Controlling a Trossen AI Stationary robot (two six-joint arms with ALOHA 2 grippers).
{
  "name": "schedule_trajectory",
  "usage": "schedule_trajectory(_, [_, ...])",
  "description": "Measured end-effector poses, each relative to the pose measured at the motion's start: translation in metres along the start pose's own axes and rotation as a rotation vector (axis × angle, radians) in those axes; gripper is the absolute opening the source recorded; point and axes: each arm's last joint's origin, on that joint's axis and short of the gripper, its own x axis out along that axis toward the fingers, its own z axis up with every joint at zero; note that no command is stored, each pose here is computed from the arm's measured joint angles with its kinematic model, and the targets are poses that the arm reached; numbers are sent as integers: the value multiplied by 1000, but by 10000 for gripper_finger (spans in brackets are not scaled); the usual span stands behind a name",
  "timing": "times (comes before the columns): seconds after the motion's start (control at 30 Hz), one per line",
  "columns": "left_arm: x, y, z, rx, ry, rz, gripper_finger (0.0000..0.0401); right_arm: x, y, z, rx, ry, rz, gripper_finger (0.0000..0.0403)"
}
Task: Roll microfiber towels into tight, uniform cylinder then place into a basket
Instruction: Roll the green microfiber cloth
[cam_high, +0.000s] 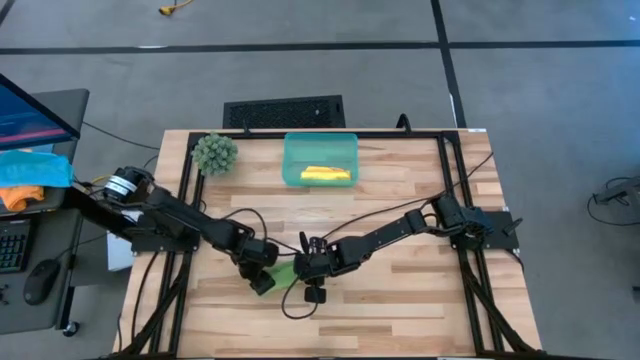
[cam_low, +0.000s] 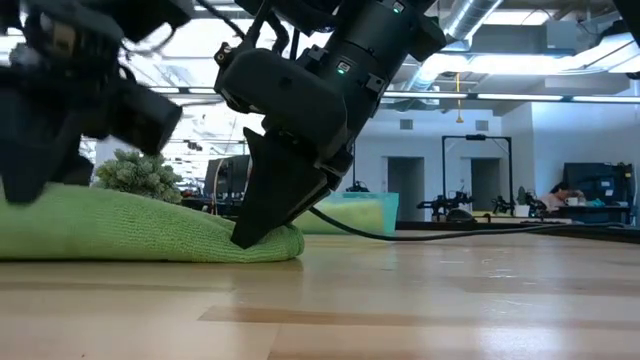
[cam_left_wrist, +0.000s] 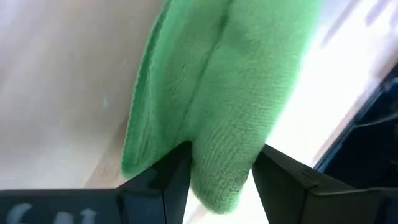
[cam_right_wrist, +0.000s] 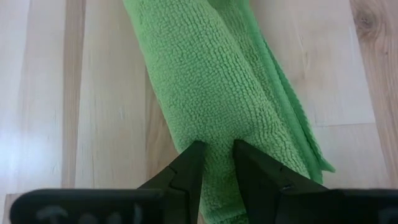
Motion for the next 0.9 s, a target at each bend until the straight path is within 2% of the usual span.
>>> schedule_trajectory(0.23, [-38, -10, -22, 24, -151, -14, 155, 0, 0, 0, 1, 2, 2, 118])
schedule_trajectory(0.43, [-60, -24, -49, 158, -440, -32, 155, 0, 0, 0, 16, 2, 2, 118])
schedule_trajectory(0.53, [-56, -30, -63, 229, -559, 2, 155, 0, 0, -1, 17, 3, 2, 118])
schedule_trajectory(0.63, [-42, -37, -69, 286, -609, 10, 155, 0, 0, 0, 17, 2, 3, 118])
schedule_trajectory(0.77, [-18, -45, -72, 354, -593, -13, 155, 1, 0, 0, 17, 2, 3, 118])
schedule_trajectory(0.9, [7, -45, -69, 372, -522, -2, 155, 1, 0, -1, 17, 2, 3, 118])
